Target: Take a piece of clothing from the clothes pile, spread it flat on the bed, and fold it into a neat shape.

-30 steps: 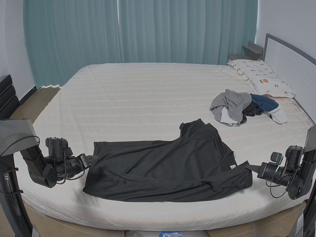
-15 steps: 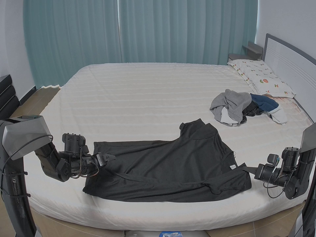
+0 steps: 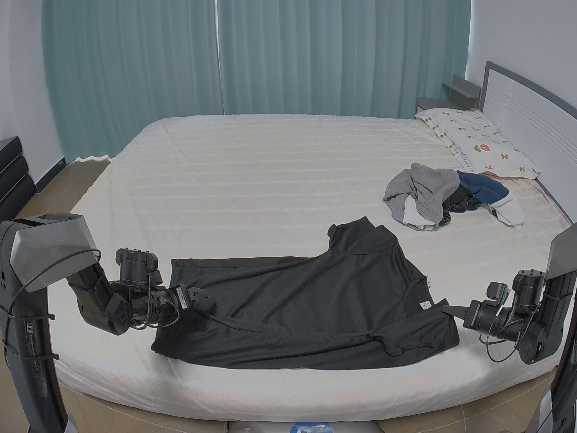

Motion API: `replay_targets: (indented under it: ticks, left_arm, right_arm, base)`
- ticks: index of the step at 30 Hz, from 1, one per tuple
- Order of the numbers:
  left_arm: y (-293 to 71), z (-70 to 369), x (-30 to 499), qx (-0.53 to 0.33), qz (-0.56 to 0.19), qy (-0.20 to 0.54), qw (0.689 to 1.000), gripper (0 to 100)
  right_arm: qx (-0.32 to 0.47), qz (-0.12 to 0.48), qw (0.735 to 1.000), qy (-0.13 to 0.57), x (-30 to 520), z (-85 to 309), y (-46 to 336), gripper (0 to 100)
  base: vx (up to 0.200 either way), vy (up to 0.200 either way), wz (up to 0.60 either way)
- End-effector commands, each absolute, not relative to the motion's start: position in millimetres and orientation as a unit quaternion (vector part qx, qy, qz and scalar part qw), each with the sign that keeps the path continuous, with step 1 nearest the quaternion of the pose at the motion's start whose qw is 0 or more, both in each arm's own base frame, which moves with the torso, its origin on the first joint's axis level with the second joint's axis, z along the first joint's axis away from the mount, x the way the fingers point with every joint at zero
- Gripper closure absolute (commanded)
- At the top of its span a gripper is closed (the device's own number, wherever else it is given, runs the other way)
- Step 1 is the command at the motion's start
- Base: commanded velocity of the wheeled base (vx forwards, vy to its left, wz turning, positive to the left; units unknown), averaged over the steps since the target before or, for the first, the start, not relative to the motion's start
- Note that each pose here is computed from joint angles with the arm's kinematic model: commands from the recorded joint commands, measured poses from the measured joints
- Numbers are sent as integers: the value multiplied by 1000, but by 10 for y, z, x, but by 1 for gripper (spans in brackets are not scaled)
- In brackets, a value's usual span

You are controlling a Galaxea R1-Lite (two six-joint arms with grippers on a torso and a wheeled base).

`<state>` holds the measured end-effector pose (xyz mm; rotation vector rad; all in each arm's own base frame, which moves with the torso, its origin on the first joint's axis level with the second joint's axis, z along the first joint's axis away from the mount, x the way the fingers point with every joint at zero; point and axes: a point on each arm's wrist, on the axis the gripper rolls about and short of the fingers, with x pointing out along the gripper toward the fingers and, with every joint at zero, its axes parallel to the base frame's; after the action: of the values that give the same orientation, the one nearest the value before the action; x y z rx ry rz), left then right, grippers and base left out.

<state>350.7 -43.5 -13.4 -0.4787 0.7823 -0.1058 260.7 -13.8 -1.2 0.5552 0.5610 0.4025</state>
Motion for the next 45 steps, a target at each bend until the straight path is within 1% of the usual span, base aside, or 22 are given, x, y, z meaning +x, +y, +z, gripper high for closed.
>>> replay_targets:
  ticks: [1,3,4,9,14,20,23,30,31,34,45]
  left_arm:
    - [-440,-210,3499,-229,-48,387,892,0]
    - [-440,-237,3504,-228,-47,388,892,0]
    - [-440,-242,3503,-228,-47,389,892,100]
    - [-427,-227,3498,-228,-43,387,893,100]
    - [-370,-214,3467,-221,-15,383,897,100]
    - [-298,-52,3321,-225,-6,375,899,100]
    - [-247,74,3175,-228,-4,363,904,100]
    - [-143,180,2999,-234,7,350,907,100]
    - [-101,248,2895,-239,8,343,908,100]
    - [-60,300,2806,-243,13,336,910,100]
    - [-26,477,2475,-246,16,324,913,100]
  right_arm:
    - [266,196,906,264,2622,-1,-145,100]
    - [266,195,906,264,2622,-1,-145,100]
    - [267,196,906,264,2622,-5,-145,100]
    - [267,196,905,266,2626,-16,-141,100]
    - [268,194,905,268,2626,-28,-145,100]
    - [266,195,907,263,2615,9,-148,100]
    - [263,195,910,255,2574,84,-152,100]
    - [263,197,910,254,2446,177,-137,100]
    - [262,200,909,254,2375,225,-129,100]
    - [262,201,910,250,2326,271,-123,100]
    - [261,206,910,248,2117,394,-99,100]
  base:
    - [0,0,0]
    - [0,0,0]
    - [0,0,0]
    - [0,0,0]
    - [0,0,0]
    - [0,0,0]
    - [0,0,0]
    - [0,0,0]
    - [0,0,0]
    - [0,0,0]
    - [0,0,0]
